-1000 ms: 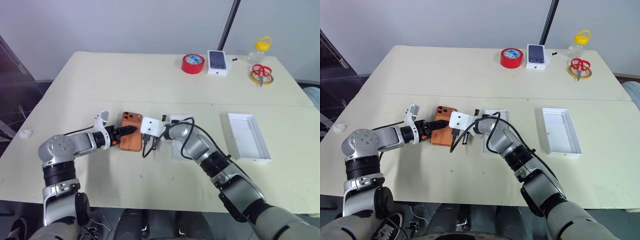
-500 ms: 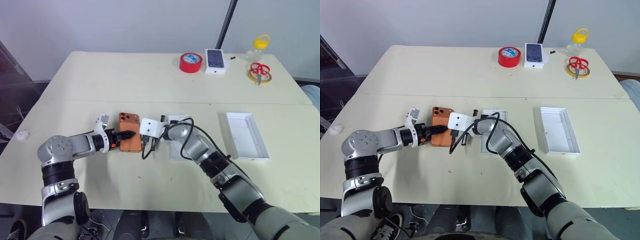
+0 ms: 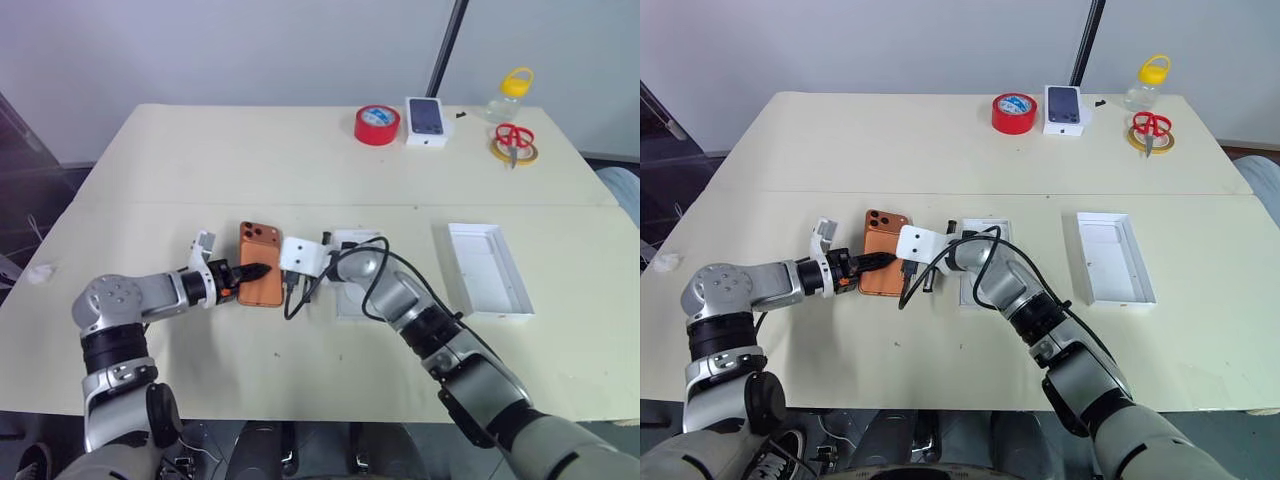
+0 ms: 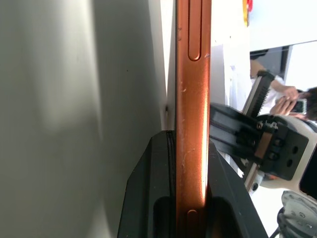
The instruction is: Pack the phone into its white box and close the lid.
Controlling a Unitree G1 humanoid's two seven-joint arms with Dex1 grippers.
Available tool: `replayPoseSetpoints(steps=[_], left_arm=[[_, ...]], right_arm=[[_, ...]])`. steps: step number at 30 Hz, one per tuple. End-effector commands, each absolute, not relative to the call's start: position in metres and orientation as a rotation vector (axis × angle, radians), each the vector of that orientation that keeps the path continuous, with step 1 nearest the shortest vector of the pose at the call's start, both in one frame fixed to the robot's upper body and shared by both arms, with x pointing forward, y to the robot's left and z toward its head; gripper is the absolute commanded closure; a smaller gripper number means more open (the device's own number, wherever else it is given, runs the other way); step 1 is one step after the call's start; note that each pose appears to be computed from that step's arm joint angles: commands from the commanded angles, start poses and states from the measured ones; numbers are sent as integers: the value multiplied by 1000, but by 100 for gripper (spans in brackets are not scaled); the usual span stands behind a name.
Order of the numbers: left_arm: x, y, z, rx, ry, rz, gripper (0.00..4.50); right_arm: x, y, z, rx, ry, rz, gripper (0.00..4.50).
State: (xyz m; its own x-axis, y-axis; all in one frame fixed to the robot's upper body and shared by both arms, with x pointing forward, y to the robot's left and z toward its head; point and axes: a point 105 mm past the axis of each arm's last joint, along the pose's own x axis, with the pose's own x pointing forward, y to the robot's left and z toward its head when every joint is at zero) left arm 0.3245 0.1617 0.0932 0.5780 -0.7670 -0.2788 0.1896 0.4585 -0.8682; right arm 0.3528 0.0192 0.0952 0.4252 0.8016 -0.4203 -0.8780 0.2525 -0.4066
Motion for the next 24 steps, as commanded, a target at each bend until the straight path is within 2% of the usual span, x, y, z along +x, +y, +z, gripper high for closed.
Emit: replayPoseSetpoints(steps=[1, 4, 8, 10, 13, 15, 21, 24], left_arm=[[321, 152, 117, -958, 631, -789, 445], [315, 143, 126, -977, 626, -859, 450], [311, 137, 131, -1006, 611, -901, 450], [310, 133, 130, -994, 605, -909, 450], [309, 128, 132, -989, 596, -922, 450], [310, 126, 132, -980, 595, -925, 450], [315, 124, 134, -971, 598, -927, 450], [317, 123, 134, -969, 603, -926, 450]], right_arm=[[336, 22, 137, -366, 45, 1271, 450], [320, 6, 150, -297, 3, 1356, 363], [301, -29, 155, -381, -37, 1362, 158], [292, -46, 152, -425, -23, 1364, 158], [274, -78, 132, -564, 46, 1379, 158], [260, -94, 124, -567, 73, 1392, 158], [255, -111, 107, -648, 86, 1347, 158], [262, -114, 101, -676, 89, 1306, 238]])
